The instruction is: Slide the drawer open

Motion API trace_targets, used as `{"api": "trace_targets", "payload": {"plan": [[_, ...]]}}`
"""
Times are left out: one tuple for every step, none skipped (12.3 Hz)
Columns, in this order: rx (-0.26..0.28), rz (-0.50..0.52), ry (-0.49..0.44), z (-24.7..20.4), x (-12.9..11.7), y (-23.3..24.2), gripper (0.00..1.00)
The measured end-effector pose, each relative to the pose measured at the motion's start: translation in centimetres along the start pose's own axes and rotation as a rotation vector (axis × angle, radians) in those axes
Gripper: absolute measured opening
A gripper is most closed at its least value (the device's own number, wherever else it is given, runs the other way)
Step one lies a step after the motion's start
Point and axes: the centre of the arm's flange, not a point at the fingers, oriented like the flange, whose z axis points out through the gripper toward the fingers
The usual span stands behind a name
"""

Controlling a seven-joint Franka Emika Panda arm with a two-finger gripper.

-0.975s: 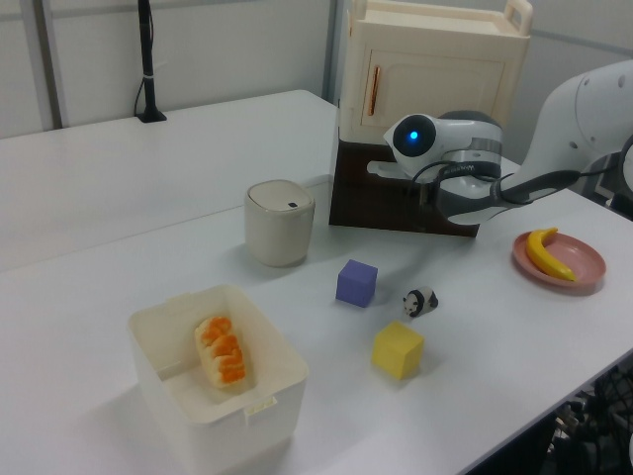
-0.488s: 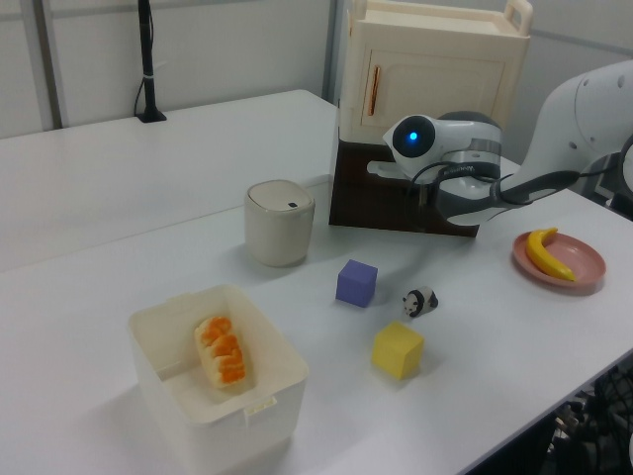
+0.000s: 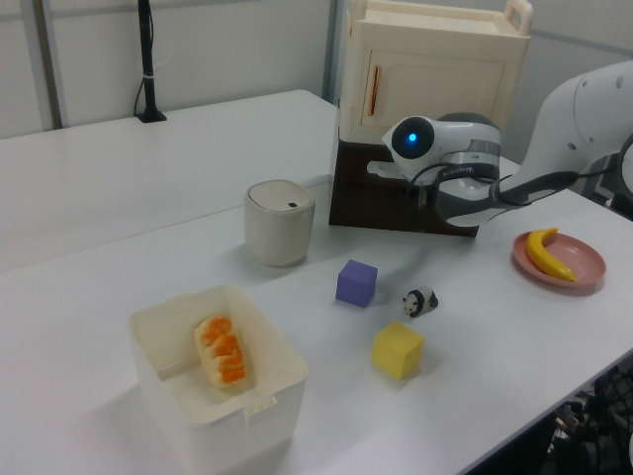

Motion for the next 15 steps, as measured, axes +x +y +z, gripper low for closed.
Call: {"api": "trace_targets", "payload": {"plan": [[-0.001,-0.001,0.004,-0.18,0.19,-0.01,0.32],[-0.002,-0.001,0.007,-0.3,0.31,0.05,0.3],[-0.002,0.001,0.007,-0.32,0.32,0.05,0.3],[-0.006,0.009,0.009,-0.4,0.34,0.34,0.21],[-0.007,0.012,0.009,-0.42,0.37,0.35,0.2],[-0.007,0.013,0.009,-0.42,0.36,0.37,0.2],[-0.007,0.012,0.009,-0.42,0.38,0.36,0.17],[-0.007,0.012,0.009,-0.42,0.37,0.36,0.17],[-0.007,0.012,0.009,-0.42,0.37,0.36,0.17],[-0.007,0.012,0.009,-0.42,0.37,0.36,0.17],[-0.007,0.012,0.009,-0.42,0.37,0.36,0.17],[-0.007,0.012,0.009,-0.42,0.37,0.36,0.17],[-0.007,0.012,0.009,-0.42,0.37,0.36,0.17],[-0.007,0.012,0.009,-0.42,0.37,0.36,0.17],[-0.007,0.012,0.009,-0.42,0.37,0.36,0.17]]}}
